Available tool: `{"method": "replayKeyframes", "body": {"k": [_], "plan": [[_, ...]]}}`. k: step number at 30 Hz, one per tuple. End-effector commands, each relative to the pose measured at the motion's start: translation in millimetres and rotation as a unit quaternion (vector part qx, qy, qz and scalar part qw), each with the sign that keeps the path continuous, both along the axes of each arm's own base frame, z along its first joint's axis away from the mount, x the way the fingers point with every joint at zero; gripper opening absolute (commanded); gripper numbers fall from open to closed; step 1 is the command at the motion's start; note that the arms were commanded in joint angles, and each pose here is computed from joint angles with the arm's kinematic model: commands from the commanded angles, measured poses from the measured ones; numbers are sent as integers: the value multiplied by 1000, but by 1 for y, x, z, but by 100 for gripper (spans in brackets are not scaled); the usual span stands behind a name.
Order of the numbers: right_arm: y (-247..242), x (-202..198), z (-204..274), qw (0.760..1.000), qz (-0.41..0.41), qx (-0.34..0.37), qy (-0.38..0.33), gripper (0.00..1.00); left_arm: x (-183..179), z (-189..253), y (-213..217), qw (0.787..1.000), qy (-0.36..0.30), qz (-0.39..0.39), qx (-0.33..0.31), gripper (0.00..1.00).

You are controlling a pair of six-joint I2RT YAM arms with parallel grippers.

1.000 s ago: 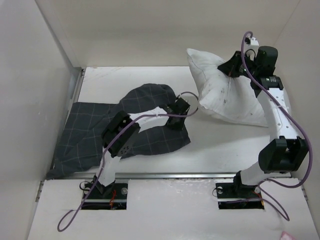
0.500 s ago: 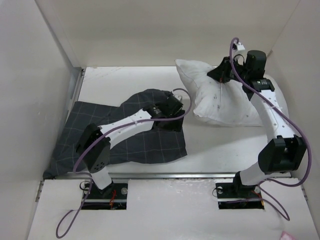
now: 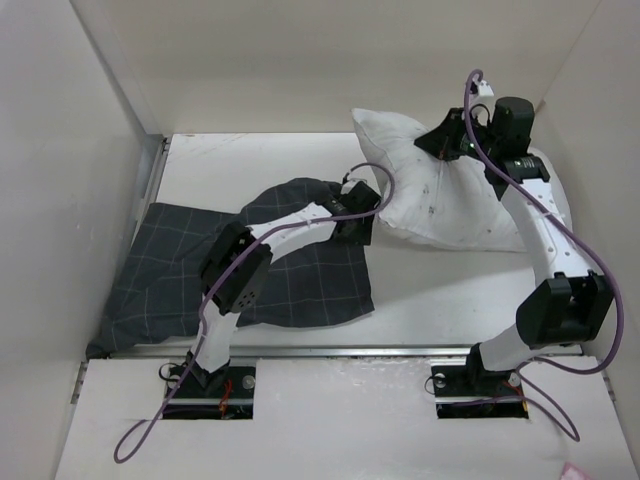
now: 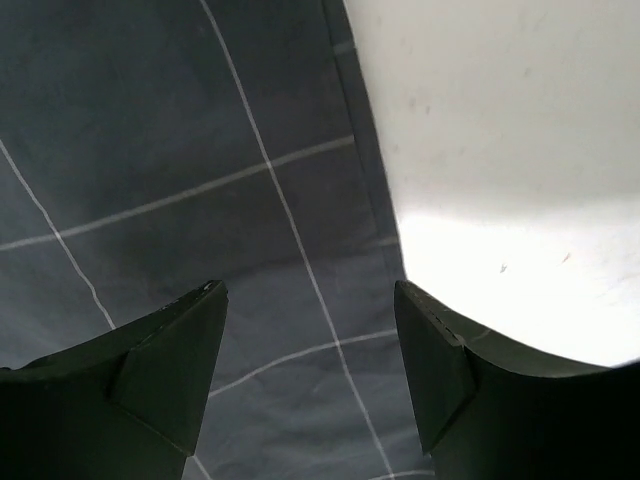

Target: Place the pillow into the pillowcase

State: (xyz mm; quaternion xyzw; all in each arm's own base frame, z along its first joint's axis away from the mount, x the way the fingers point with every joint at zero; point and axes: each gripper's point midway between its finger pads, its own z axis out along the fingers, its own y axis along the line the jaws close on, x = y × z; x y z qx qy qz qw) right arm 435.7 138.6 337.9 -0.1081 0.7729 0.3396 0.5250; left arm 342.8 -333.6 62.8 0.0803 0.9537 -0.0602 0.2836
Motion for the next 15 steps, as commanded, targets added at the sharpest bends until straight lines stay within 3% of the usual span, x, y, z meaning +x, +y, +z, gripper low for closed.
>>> {"method": "replayKeyframes", "body": {"k": [1,7,15], "plan": [[1,-10,89,992,5,27,-122,0,6,8,-8,999,-10,11,-33,65],[2,-11,92,992,5,30,-119,0,7,-5,-21,999,-2,-5,-51,65],[-1,-5,77,995,-7,28,-99,0,6,-36,-13,999,-5,24,39,63]]}}
